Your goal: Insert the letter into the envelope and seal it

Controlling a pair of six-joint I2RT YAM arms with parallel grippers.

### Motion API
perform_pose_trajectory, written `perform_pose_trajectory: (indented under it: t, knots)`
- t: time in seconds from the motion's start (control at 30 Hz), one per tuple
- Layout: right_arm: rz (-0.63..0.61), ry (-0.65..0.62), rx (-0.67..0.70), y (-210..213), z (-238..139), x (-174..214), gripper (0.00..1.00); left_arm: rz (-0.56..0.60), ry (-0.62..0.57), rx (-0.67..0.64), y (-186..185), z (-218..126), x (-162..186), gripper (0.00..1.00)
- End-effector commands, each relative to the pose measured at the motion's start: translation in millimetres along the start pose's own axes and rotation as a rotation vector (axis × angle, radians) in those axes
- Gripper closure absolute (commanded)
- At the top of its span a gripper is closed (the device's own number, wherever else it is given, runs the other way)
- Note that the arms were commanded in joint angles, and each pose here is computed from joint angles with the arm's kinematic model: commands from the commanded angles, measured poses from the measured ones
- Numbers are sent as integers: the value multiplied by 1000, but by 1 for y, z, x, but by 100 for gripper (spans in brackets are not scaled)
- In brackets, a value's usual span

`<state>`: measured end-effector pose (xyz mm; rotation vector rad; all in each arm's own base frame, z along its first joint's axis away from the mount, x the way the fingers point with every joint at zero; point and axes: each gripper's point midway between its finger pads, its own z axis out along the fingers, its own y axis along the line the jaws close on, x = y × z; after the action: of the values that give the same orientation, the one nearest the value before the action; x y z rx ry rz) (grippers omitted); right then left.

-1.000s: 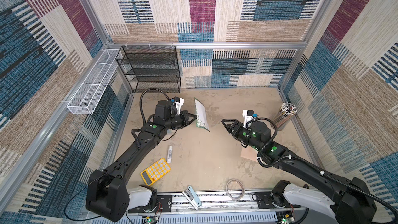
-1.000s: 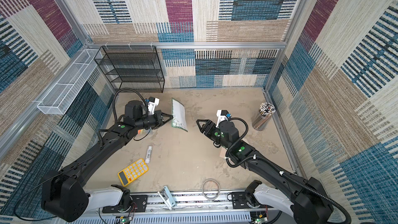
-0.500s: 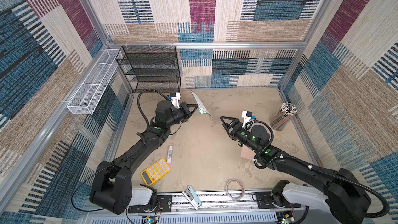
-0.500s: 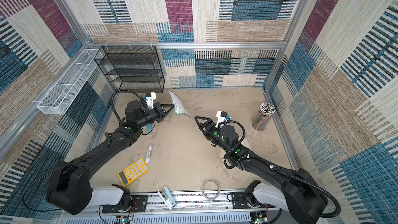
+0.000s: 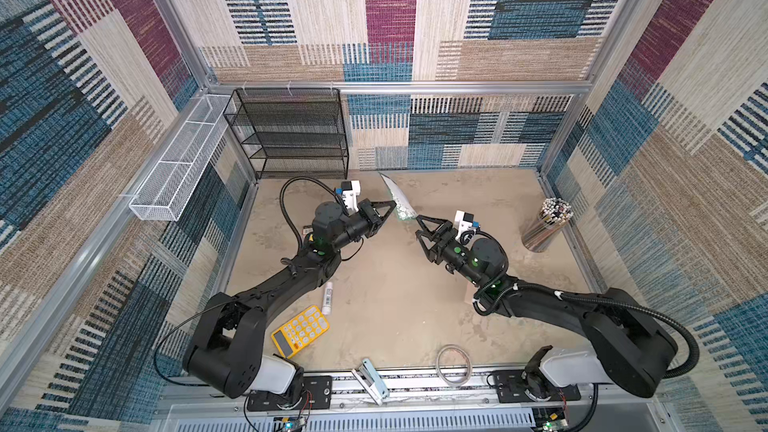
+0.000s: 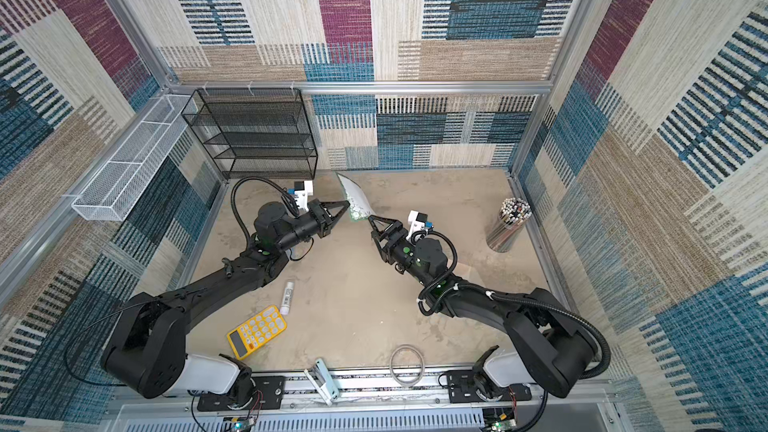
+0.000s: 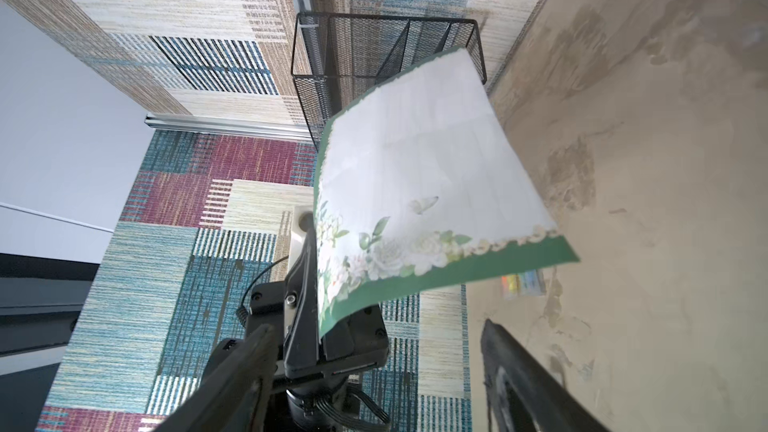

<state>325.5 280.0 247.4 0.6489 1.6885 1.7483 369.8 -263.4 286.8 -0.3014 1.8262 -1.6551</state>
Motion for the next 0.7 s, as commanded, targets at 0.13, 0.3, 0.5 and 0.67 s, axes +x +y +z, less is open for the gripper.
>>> perform_pose_trajectory:
  t: [0.13, 0.3, 0.5, 0.67]
  knots:
    - [123, -80, -186, 38, 5, -17, 28, -9, 4, 77, -12, -3, 5, 100]
    - [179, -84, -184, 34, 16, -19, 38, -11, 22, 77, -9, -4, 11, 100]
    - [201, -108, -164, 27, 20, -23, 58, -15, 41, 80, -8, -7, 17, 100]
    - [167, -118, -126, 22, 22, -24, 80, -19, 62, 69, -4, -10, 24, 100]
